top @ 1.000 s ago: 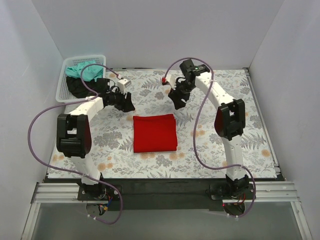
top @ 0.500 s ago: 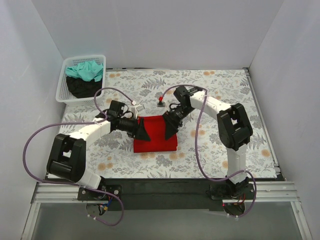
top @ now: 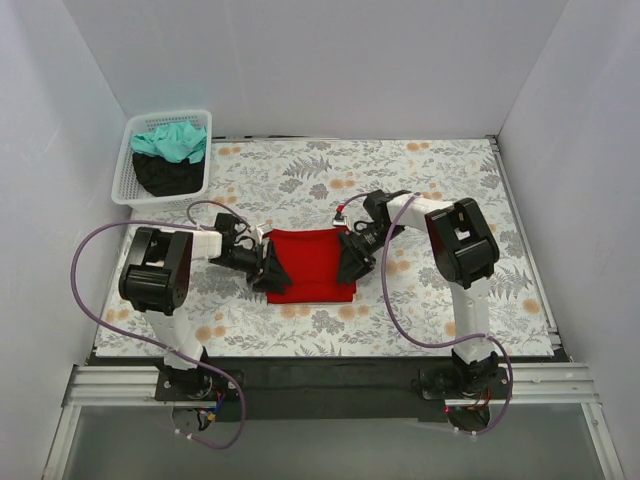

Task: Fold and stack the t-shirts
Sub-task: Fold the tshirt, then neatly place the folded tshirt to the corner

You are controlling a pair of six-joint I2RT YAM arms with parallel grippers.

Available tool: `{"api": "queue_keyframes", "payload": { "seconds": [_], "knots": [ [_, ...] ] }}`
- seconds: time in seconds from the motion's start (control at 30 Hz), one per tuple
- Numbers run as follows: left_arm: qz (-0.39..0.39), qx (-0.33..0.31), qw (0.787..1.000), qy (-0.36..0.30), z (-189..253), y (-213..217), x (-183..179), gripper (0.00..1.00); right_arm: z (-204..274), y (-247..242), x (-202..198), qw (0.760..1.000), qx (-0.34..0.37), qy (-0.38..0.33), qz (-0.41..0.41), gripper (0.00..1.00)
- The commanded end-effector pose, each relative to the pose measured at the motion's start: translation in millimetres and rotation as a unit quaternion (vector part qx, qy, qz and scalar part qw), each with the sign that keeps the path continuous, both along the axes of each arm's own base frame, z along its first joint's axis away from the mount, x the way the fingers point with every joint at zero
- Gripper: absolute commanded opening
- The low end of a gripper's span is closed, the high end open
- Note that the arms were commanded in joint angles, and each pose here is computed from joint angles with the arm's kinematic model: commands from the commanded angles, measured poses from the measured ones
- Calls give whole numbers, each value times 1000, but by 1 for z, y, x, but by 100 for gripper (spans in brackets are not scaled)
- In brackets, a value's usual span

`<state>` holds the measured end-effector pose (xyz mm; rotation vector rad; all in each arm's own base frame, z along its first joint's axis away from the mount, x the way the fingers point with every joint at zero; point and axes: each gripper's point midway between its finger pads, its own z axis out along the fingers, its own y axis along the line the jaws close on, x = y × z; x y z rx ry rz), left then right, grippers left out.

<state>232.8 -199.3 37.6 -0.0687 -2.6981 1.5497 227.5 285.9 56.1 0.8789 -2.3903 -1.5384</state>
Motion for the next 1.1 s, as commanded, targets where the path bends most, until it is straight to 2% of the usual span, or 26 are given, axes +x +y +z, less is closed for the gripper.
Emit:
{"api": "queue_keyframes", "payload": {
  "seconds": [0.0, 0.07, 0.13, 0.2, 0.23, 0.27, 0.33, 0.37, 0.4, 0.43, 0.47, 0.5, 0.53, 0.57, 0.67, 0.7, 0.73, 0.9, 0.97, 1.07],
  "knots": [
    [31, 36, 999, -24, -8, 19, 23, 50, -39, -34, 25, 994, -90, -61, -24, 87],
    [26, 10, 999, -40, 9, 15, 23, 50, -39, -41, 31, 991, -106, -78, -29, 87],
    [18, -1, 996, -83, 30, 14, 23, 50, -28, -43, 38, 988, -107, -107, -32, 87],
    [20, 12, 991, -129, 44, 18, 22, 50, -19, -46, 53, 980, -122, -151, -34, 88],
    [37, 52, 985, -161, 43, 26, 30, 51, -7, -46, 64, 975, -121, -180, -42, 88],
    [52, 69, 973, -213, 62, 32, 32, 51, -1, -48, 73, 969, -133, -202, -50, 88],
    [85, 116, 954, -264, 74, 46, 44, 52, 23, -46, 92, 956, -133, -251, -72, 91],
    [110, 164, 937, -287, 75, 59, 54, 52, 29, -46, 103, 947, -142, -277, -83, 92],
    [126, 184, 919, -325, 92, 65, 61, 53, 35, -47, 107, 941, -152, -287, -97, 93],
    [119, 200, 910, -344, 98, 60, 61, 61, 39, -49, 114, 931, -167, -306, -107, 94],
    [120, 239, 893, -362, 98, 68, 64, 64, 47, -53, 124, 907, -200, -351, -115, 95],
    [117, 249, 884, -378, 106, 66, 65, 66, 51, -54, 129, 892, -217, -377, -120, 97],
    [106, 256, 879, -389, 108, 58, 63, 71, 62, -52, 130, 879, -222, -404, -124, 98],
    [96, 259, 875, -397, 108, 53, 61, 80, 65, -48, 128, 866, -234, -424, -121, 98],
    [21, 267, 869, -417, 98, 20, 46, 82, 74, -43, 129, 853, -242, -443, -132, 98],
    [10, 291, 856, -428, 94, 18, 47, 82, 75, -46, 132, 849, -250, -445, -138, 98],
    [-22, 296, 853, -429, 86, 0, 42, 82, 76, -48, 133, 845, -255, -448, -141, 98],
    [-46, 313, 849, -423, 76, -27, 54, 84, 78, -63, 129, 838, -267, -455, -142, 98],
    [-61, 312, 847, -426, 68, -50, 58, 84, 75, -76, 131, 832, -280, -454, -150, 98],
    [-85, 314, 853, -408, 48, -77, 60, 85, 70, -99, 138, 840, -283, -429, -175, 98]
  ]
}}
